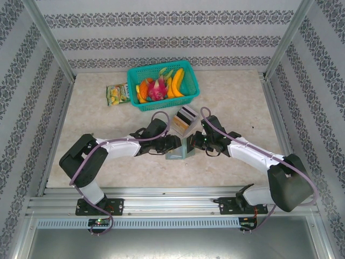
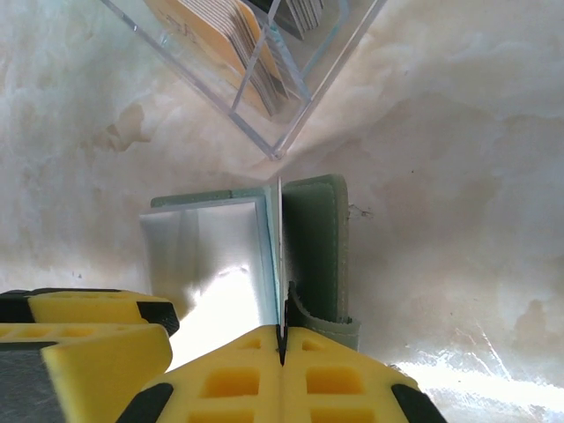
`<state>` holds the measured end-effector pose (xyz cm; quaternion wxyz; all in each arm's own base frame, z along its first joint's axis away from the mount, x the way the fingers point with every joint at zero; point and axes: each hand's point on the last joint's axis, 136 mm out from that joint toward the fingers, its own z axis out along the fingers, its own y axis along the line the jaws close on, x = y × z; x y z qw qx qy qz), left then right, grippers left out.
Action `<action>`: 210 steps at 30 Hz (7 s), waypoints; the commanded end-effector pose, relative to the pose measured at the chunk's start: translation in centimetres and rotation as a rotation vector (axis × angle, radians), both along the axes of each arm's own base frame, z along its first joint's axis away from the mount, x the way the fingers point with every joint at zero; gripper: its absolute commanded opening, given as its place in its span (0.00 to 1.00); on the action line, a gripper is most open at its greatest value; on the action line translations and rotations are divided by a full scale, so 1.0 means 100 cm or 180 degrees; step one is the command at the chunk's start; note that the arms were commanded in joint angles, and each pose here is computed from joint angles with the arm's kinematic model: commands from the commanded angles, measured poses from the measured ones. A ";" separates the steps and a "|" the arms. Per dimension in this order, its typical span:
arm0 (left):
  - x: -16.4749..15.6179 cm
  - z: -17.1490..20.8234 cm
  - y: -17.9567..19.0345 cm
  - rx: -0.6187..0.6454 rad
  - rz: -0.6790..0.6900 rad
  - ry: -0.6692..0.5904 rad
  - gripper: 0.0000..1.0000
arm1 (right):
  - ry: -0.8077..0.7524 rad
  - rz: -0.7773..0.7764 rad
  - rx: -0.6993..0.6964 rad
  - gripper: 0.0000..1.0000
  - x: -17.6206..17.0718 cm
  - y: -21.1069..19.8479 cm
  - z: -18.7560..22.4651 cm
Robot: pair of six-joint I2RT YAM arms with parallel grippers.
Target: Put the credit cards into the card holder
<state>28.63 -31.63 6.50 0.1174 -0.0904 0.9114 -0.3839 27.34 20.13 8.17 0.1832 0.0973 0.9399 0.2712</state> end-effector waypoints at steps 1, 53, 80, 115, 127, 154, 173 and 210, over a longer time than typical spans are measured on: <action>0.000 0.007 0.013 0.0110 -0.0001 -0.0161 0.49 | -0.0049 0.0093 0.0014 0.00 -0.001 0.004 0.002; 0.012 -0.011 -0.057 -0.0410 -0.0307 0.0099 0.31 | -0.0319 -0.0332 0.0107 0.00 0.000 -0.026 0.044; 0.027 0.015 -0.057 -0.1205 -0.0017 -0.0191 0.48 | -0.0059 -0.0284 0.0676 0.00 -0.001 -0.001 0.016; 0.033 0.030 -0.056 -0.1697 0.0002 -0.0271 0.39 | -0.0047 -0.0265 0.1406 0.00 0.010 0.004 0.012; 0.036 0.027 -0.049 -0.1684 0.0122 -0.0288 0.19 | 0.0075 -0.0276 0.1264 0.06 0.010 -0.005 -0.003; 0.050 0.021 -0.047 -0.1658 0.0298 -0.0333 0.07 | -0.0277 0.0329 0.0538 0.00 -0.022 0.021 0.020; 0.055 0.033 -0.029 -0.1559 0.0419 -0.0473 0.08 | -0.0073 0.0125 0.0051 0.00 -0.012 0.011 -0.031; 0.012 -0.026 0.011 -0.0495 0.0644 -0.0136 0.07 | 0.0114 0.0518 0.0205 0.12 0.021 0.034 -0.014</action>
